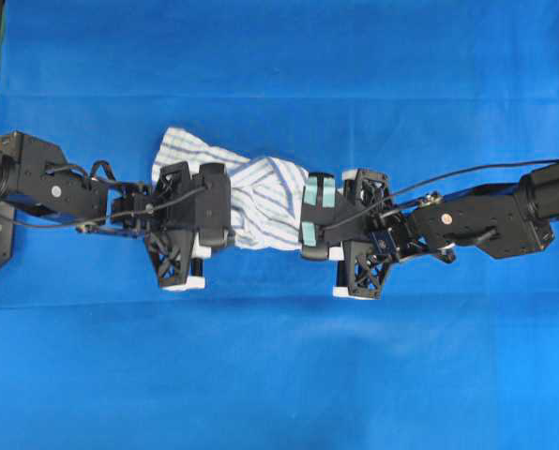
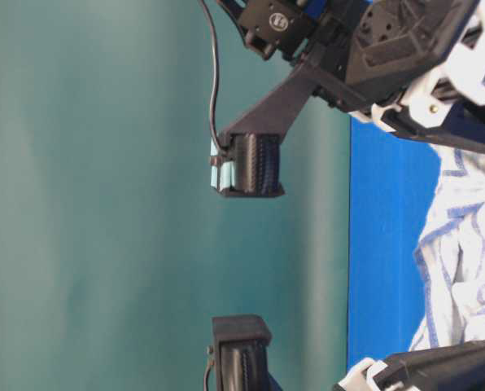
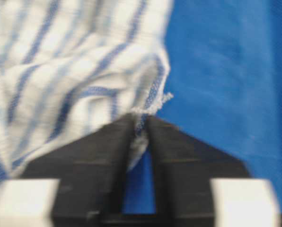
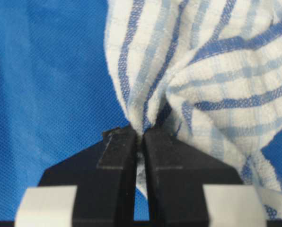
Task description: Lift the towel with both arms.
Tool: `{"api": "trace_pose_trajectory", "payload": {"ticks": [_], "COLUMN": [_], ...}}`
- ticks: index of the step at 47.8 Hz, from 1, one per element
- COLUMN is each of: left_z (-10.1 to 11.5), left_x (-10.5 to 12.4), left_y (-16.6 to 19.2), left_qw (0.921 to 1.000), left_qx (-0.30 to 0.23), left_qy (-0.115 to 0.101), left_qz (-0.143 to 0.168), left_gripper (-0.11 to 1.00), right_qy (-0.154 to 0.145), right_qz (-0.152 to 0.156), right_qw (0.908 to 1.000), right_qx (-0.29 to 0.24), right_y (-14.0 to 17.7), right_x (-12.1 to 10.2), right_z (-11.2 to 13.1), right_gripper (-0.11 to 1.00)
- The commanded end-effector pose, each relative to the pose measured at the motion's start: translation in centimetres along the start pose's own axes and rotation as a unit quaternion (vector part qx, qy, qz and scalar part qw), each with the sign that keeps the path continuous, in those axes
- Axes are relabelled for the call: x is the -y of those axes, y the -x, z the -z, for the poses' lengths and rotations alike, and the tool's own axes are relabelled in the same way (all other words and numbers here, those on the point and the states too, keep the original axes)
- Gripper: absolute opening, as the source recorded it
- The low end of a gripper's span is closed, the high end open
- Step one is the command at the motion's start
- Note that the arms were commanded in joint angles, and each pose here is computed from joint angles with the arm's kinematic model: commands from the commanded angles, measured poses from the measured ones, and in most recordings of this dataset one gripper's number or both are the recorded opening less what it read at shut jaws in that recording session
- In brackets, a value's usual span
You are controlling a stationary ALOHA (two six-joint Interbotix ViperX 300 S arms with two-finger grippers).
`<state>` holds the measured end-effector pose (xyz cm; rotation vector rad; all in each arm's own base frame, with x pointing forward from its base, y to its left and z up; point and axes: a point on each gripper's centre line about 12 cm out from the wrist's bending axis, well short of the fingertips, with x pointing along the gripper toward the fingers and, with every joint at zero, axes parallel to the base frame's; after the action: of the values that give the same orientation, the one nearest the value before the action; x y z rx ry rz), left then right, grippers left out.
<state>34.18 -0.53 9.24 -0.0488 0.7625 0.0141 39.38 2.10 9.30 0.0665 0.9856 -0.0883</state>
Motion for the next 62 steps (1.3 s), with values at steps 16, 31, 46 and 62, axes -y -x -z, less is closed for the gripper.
{"api": "trace_pose_trajectory", "payload": {"ticks": [16, 31, 46, 62], "left_z": [-4.5, -10.2, -15.1, -18.6], "left_x": [0.2, 0.6, 0.2, -0.6], "left_y": [3.9, 11.7, 20.7, 27.7], "left_qw": [0.9996, 0.997, 0.9924, 0.9834], "left_qx": [0.029, 0.077, 0.123, 0.181], "left_qy": [0.002, -0.003, -0.002, 0.002], "left_qz": [0.004, 0.011, 0.006, -0.008], "left_gripper": [0.01, 0.01, 0.01, 0.01], "right_qy": [-0.013, -0.035, -0.044, -0.035], "right_qz": [0.002, 0.043, 0.074, 0.083], "right_qw": [0.9983, 0.9924, 0.982, 0.9702], "right_qx": [0.057, 0.11, 0.168, 0.225], "right_y": [5.4, 15.5, 25.6, 32.5], "right_x": [0.1, 1.5, 2.9, 3.3], "right_z": [-3.3, -7.3, -10.7, -13.9], "right_gripper": [0.04, 0.04, 0.04, 0.04]}}
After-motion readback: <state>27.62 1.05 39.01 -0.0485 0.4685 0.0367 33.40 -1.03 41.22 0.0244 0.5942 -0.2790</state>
